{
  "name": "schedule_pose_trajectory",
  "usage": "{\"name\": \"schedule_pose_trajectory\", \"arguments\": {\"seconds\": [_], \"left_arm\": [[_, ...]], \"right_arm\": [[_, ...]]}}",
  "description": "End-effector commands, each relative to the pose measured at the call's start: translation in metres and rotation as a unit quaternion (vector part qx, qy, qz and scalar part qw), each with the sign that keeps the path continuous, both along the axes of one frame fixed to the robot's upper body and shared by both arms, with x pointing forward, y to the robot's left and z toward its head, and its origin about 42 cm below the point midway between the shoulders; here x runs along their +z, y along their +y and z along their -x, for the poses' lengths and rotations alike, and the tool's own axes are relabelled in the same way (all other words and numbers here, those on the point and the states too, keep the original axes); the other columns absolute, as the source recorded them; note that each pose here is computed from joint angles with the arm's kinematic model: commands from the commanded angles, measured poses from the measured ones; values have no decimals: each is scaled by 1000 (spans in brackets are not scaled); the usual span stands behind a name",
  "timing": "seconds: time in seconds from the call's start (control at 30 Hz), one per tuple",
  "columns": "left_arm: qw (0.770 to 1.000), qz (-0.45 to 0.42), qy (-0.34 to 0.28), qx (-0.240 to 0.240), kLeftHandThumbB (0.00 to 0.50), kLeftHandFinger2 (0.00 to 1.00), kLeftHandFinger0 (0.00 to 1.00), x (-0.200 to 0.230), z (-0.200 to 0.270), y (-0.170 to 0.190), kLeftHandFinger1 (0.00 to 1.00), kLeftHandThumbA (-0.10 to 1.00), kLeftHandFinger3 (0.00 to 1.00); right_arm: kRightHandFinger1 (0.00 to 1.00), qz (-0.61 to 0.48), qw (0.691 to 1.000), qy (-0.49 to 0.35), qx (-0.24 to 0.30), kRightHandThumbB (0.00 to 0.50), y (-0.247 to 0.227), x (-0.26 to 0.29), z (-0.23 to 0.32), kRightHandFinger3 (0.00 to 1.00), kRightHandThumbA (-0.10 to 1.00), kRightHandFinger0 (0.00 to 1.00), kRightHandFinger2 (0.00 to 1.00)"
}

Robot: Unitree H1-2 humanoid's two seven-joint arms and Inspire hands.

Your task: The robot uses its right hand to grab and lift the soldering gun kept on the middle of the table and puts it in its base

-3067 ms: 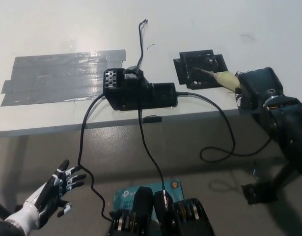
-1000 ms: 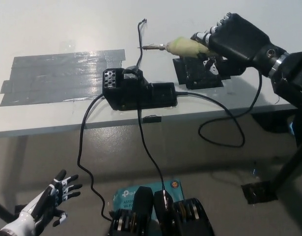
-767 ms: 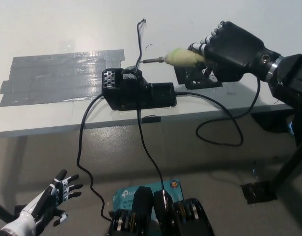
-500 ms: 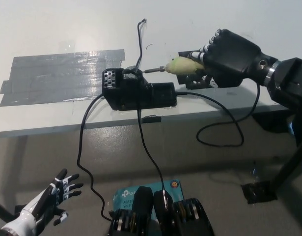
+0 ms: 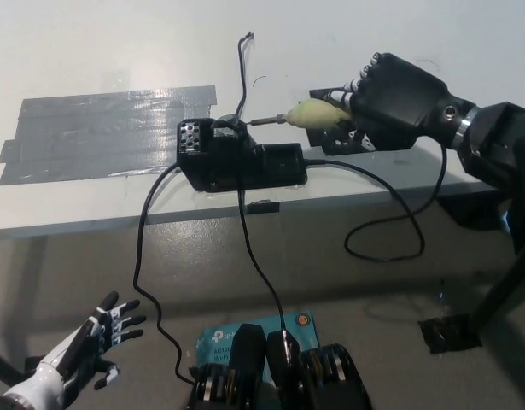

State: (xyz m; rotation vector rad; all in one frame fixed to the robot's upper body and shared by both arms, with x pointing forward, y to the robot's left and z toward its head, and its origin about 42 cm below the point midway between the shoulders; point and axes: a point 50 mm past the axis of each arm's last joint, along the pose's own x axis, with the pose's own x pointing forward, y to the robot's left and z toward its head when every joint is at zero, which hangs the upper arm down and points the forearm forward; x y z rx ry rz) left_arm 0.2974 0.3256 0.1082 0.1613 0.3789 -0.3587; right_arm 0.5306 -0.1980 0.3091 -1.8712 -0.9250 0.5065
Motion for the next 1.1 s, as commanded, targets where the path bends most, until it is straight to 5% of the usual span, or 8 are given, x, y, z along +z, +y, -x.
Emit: {"name": "schedule_pose_trajectory", "arguments": {"seconds": [0.0,0.13,0.37,0.47,0.53,0.83,1.0,1.07], "left_arm": [[1000,-2,-25,-16,327,979,894,12,-4,-1,961,1000,1000],[1000,-2,-25,-17,324,970,886,11,-5,-2,947,1000,1000],[999,-7,-30,-21,347,959,879,13,-8,-5,938,1000,1000],[999,-9,-29,-19,318,953,878,15,-8,-7,928,1000,1000],[999,-7,-31,-21,325,967,877,16,-9,-7,934,1000,1000],[999,-4,-31,-30,291,1000,920,18,-12,-8,980,1000,1000],[999,-4,-28,-27,303,997,900,15,-11,-8,965,1000,1000],[999,1,-27,-27,311,995,904,14,-10,-8,970,1000,1000]], "right_arm": [[0,-28,999,-32,0,243,10,53,-8,489,-100,0,22],[0,-40,998,-53,15,303,17,53,-9,394,-100,0,1],[0,-28,997,-63,34,249,17,43,-11,279,-100,0,142],[40,-21,998,-60,29,218,15,37,-10,200,-100,0,481],[31,-17,998,-61,28,213,13,35,-11,227,-100,0,516],[1,-25,998,-56,22,242,1,29,-8,233,-100,0,454],[0,-39,996,-79,2,288,4,44,-7,383,-100,0,138],[0,-45,994,-97,-10,280,6,56,-1,340,-100,0,68]]}}
